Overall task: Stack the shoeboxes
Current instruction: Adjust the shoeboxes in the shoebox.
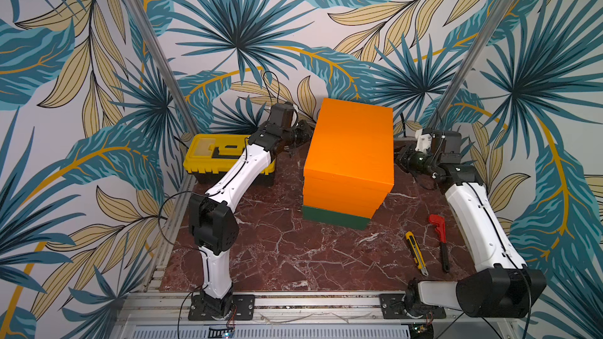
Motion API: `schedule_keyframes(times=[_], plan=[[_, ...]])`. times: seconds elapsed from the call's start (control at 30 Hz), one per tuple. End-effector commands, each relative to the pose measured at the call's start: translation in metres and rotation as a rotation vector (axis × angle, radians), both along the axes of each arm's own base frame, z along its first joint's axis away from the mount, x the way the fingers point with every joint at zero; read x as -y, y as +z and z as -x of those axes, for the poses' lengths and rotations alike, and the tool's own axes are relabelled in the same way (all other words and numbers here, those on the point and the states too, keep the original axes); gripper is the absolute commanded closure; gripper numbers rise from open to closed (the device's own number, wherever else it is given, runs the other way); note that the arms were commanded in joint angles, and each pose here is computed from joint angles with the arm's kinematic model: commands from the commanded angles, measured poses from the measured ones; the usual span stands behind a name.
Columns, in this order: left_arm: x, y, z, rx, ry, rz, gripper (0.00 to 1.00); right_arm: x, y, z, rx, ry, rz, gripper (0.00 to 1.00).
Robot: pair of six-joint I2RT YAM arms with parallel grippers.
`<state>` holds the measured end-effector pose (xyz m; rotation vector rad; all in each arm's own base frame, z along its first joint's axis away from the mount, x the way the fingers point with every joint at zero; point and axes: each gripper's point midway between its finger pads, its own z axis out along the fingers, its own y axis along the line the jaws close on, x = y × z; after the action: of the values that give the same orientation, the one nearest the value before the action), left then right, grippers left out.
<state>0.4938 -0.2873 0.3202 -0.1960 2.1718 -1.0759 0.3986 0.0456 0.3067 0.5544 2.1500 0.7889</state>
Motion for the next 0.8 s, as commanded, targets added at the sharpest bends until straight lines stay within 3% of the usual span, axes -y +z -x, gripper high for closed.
schedule_keyframes(times=[0.0, 0.77], plan=[[0.006, 0.011, 0.006, 0.017, -0.018, -0.002, 0.77, -0.003, 0.007, -0.005, 0.023, 0.018, 0.008, 0.77], [-0.019, 0.014, -0.001, 0.056, 0.065, -0.058, 0.76, 0.004, -0.003, -0.007, -0.001, -0.009, 0.034, 0.77]])
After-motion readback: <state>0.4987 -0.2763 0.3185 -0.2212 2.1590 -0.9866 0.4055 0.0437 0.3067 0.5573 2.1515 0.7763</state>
